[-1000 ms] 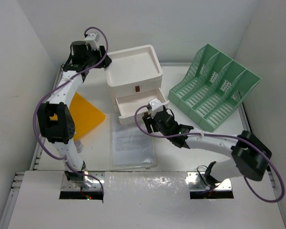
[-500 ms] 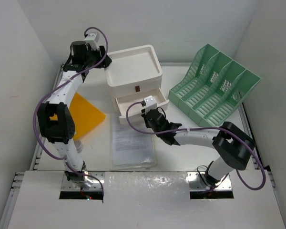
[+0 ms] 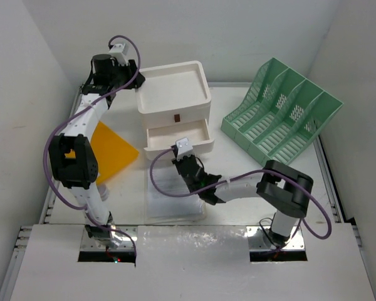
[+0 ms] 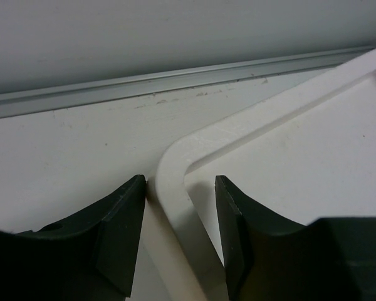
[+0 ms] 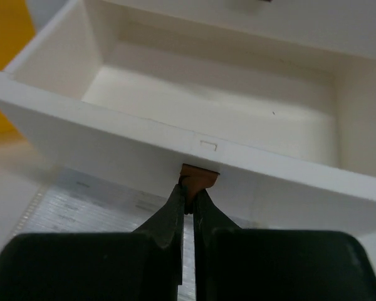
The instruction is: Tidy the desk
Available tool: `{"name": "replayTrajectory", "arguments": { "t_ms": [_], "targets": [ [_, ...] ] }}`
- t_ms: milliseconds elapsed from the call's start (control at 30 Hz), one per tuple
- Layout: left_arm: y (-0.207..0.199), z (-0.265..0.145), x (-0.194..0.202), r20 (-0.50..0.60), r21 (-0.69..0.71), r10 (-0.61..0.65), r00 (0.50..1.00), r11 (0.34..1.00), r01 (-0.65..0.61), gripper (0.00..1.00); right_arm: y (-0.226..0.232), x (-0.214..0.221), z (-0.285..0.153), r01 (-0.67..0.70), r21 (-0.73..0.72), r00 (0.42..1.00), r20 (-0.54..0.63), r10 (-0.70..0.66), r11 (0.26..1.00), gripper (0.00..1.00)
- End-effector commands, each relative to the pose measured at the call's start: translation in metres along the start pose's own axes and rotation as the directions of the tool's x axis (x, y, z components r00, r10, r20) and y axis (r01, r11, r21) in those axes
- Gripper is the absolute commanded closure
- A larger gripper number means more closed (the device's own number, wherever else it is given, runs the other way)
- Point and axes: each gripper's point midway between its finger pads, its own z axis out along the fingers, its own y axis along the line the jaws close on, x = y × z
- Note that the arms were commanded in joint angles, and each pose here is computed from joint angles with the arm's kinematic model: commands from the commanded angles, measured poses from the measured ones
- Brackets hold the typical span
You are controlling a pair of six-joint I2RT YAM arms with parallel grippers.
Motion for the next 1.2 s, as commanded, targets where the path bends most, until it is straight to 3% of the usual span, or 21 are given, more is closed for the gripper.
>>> {"name": "replayTrajectory", "arguments": {
  "t_ms": [0,100,200,300,433,567,800,900,1167],
  "targets": [
    [-0.032,-0.012,0.020,-0.083,0.116,-0.034,0.996,0.992,0.044,1.00,0.030,-0.098,-0.009,-0.196,-0.064,0.924,0.321,0.206,0.979,1.00],
    [-0.032,-0.012,0.021,-0.085,0.119,-0.036,0.996,0.992,0.046,1.00,0.038,-0.109,-0.015,-0.208,-0.092,0.903,0.363,0.228,0.974,1.00],
    [-0.032,-0.012,0.020,-0.082,0.120,-0.036,0.996,0.992,0.045,1.00,0.033,-0.112,-0.012,-0.173,-0.043,0.920,0.350,0.177,0.984,1.00],
    [-0.033,-0.013,0.018,-0.078,0.124,-0.026,0.997,0.992,0.035,1.00,0.017,-0.097,-0.002,-0.120,0.015,0.948,0.297,0.110,0.993,1.00],
    [-0.031,-0.012,0.018,-0.079,0.123,-0.017,0.997,0.992,0.026,1.00,-0.003,-0.082,0.015,-0.140,-0.008,0.963,0.230,0.138,0.990,1.00],
    [-0.030,-0.008,0.022,-0.091,0.127,-0.019,0.996,0.991,0.031,1.00,-0.008,-0.080,0.031,-0.078,0.019,0.973,0.217,0.072,0.997,1.00],
    [-0.033,-0.005,0.015,-0.094,0.157,0.006,0.996,0.988,0.009,1.00,-0.011,-0.105,0.045,-0.057,-0.064,0.964,0.255,0.071,0.996,1.00],
    [-0.034,-0.002,0.018,-0.104,0.166,-0.002,0.995,0.986,0.020,1.00,-0.013,-0.100,0.062,-0.007,-0.037,0.975,0.222,0.015,0.999,1.00],
    [-0.034,-0.002,0.023,-0.113,0.171,-0.002,0.994,0.985,0.022,1.00,-0.037,-0.082,0.095,-0.037,0.059,0.981,0.193,0.025,0.998,1.00]
  ]
}}
